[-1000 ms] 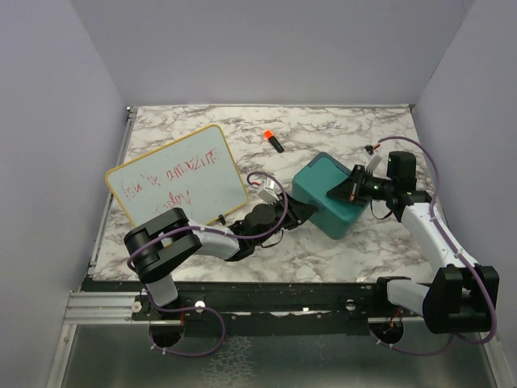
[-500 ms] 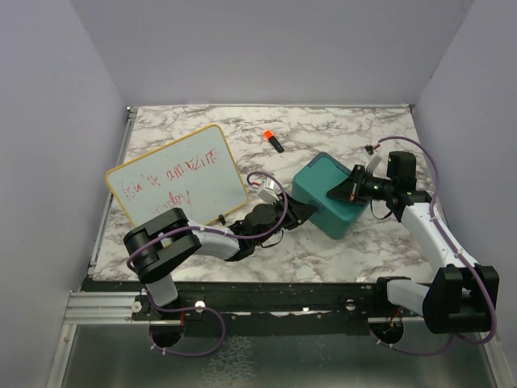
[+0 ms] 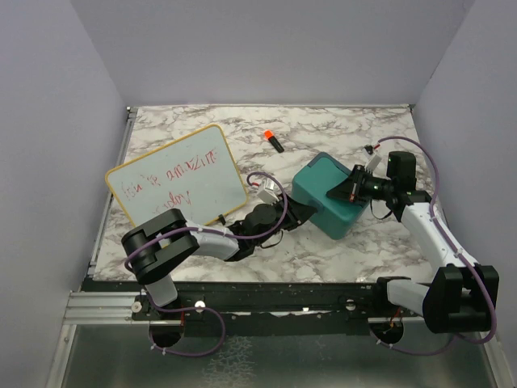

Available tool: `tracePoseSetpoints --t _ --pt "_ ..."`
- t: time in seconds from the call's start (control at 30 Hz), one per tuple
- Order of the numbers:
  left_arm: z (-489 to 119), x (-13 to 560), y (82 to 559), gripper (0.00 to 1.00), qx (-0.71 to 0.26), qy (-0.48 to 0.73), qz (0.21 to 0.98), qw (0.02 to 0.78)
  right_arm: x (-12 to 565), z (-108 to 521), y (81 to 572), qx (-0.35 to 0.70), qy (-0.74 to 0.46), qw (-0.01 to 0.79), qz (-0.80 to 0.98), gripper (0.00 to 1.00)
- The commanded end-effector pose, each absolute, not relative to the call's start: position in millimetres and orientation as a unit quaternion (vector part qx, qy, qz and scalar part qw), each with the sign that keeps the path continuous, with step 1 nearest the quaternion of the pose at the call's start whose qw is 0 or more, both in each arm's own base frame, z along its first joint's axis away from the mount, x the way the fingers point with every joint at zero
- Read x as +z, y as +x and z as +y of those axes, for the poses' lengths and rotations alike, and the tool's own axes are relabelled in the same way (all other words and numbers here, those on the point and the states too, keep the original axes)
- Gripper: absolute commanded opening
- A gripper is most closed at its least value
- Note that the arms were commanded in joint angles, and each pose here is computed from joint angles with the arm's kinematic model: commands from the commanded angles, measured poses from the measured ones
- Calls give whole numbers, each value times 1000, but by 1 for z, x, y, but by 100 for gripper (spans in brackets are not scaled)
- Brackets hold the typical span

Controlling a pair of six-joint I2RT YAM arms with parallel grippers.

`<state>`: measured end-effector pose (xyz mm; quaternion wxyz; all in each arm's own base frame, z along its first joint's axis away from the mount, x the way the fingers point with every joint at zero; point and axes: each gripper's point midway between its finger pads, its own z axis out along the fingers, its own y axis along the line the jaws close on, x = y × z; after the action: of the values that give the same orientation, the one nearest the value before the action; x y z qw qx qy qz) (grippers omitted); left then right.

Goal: Organize the medicine kit
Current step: Close the medicine box at the center of the board.

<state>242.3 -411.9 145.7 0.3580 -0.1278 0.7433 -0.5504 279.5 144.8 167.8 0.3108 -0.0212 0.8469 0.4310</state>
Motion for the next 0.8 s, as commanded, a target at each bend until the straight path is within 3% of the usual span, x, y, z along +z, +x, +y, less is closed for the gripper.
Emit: tracePoseSetpoints --t 0.0,0.1,0.43,0.77 --pt "-400 121 240 33 -508 -133 772 359 123 139 259 400 13 245 883 1" --pt "-399 132 240 35 -514 -131 765 364 124 139 260 400 13 246 883 1" --pt "-397 169 241 56 -524 -108 748 393 122 139 260 402 14 244 882 1" --pt "-409 174 245 56 -508 -82 762 394 124 139 259 401 12 247 882 1"
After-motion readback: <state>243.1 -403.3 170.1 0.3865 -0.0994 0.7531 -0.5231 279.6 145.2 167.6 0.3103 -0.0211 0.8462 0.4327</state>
